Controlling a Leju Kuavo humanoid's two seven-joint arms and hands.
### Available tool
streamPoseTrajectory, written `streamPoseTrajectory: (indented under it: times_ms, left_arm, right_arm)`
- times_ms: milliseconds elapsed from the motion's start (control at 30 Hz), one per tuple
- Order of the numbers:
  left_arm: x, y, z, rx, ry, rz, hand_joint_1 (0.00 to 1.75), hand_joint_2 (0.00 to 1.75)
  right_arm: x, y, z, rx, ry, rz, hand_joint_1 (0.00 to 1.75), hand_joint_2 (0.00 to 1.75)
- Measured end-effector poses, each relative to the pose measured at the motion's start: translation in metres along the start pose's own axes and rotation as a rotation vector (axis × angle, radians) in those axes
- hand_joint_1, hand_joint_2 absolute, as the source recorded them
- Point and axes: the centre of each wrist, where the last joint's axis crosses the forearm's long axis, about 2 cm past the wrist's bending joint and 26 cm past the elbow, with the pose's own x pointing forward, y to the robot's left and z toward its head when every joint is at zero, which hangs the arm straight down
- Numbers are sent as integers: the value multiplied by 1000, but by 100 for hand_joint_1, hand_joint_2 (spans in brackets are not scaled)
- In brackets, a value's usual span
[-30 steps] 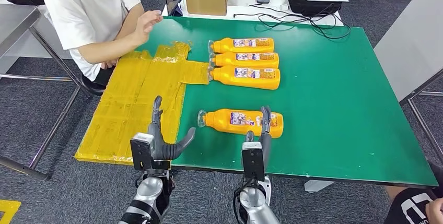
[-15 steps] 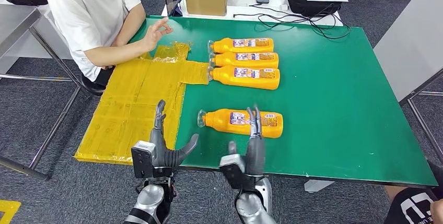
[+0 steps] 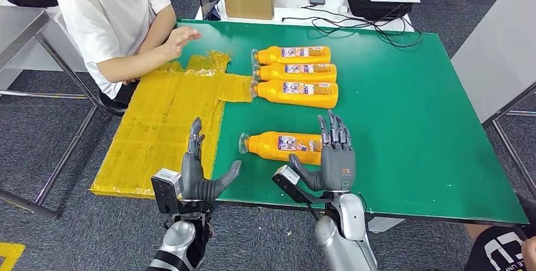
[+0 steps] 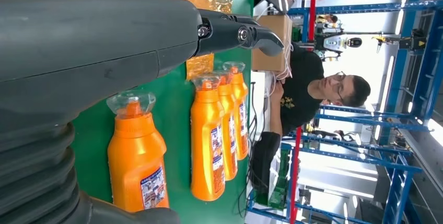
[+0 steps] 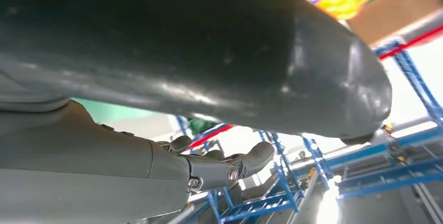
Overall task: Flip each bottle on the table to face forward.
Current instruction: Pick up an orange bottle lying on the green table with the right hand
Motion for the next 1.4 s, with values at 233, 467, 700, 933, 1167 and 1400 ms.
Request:
streamPoseTrajectory:
  times_ms: [233,467,700,933,1167,1400]
  left_arm:
    - [-1,2,0,3,4,5,0,175]
    - [-1,2,0,2,5,7,0,175]
    - [-14,5,4,12,74,47,0,175]
    - [-20,8,5,48,110,56,0,175]
    - [-21,9,6,61,120,57,0,175]
    - [-21,9,6,63,121,56,0,175]
  right_arm:
    - [-11,4,-9,42,13,42,0,0]
    - [-11,6,-10,56,28,37,0,0]
    - [-11,31,-20,354,198,-76,0,0]
    - [-18,36,-15,423,211,10,0,0]
    - [-24,36,-13,441,193,44,0,0]
    - [-27,35,-13,443,193,58,0,0]
